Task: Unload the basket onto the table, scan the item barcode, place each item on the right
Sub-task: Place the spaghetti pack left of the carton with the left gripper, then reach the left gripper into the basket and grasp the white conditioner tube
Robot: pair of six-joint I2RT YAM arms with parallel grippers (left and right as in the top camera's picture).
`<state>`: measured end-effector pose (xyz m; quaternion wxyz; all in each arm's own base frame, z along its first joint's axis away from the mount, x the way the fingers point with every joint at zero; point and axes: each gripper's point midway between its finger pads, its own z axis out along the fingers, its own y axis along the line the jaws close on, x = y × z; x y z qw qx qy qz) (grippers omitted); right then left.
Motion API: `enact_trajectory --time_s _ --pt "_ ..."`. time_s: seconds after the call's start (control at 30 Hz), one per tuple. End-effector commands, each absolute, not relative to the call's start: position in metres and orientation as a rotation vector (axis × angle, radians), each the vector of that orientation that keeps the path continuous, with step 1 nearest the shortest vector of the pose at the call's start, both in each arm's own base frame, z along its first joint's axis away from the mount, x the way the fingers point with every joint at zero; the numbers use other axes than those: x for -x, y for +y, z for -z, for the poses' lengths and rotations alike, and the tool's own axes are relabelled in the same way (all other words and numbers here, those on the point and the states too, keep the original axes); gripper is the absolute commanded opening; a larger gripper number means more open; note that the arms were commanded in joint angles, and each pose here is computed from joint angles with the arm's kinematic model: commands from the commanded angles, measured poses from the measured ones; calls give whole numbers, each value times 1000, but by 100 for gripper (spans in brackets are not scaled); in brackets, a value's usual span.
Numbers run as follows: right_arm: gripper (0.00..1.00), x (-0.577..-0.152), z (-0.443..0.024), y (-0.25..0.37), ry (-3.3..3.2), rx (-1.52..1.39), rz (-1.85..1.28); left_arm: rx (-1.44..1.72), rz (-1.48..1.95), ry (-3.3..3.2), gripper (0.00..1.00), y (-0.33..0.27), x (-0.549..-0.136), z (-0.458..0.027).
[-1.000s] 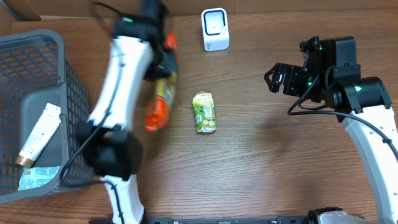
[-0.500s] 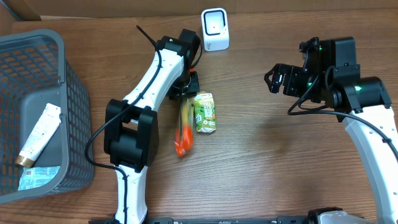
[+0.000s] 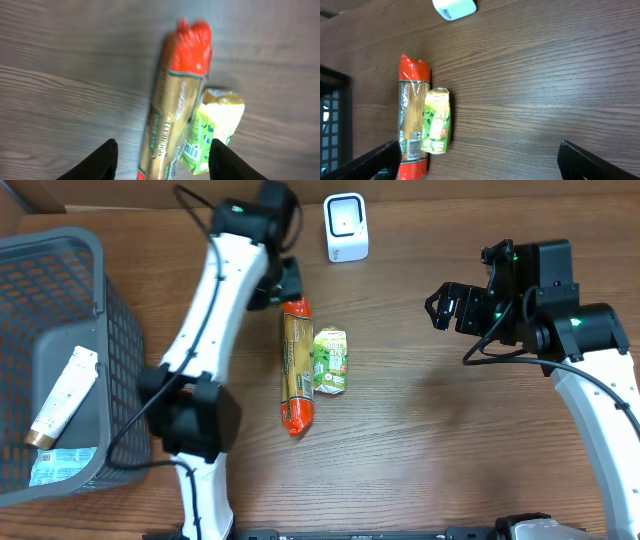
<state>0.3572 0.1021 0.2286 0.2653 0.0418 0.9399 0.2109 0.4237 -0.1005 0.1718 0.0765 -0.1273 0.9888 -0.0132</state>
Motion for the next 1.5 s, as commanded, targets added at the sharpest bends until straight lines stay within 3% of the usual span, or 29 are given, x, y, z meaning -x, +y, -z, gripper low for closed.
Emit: enact_trajectory --time_s 0.0,0.13,0.4,0.53,0.73,0.87,1.13,1.47 --pt "100 -359 -234 104 2525 -104 -567 489 68 2743 50 -54 -420 -251" --pt "100 -361 -235 104 2517 -102 -567 607 28 2661 51 -11 -407 -278" --pt "100 -361 -235 104 2514 -102 -568 793 -83 2718 46 42 -371 -275" --pt "100 -361 -235 104 2515 -101 -567 802 -54 2575 47 52 -364 -311" --pt "100 -361 -235 104 2514 -101 -568 912 -171 2350 50 93 -322 -365" --pt "100 -361 -235 104 2515 -101 -567 1087 -225 2240 58 133 -286 -381" --pt "100 -362 -236 104 2510 -101 -566 1359 -329 2209 52 198 -241 -356" --pt "100 -363 -235 102 2509 -102 -546 1280 -314 2357 56 231 -263 -277"
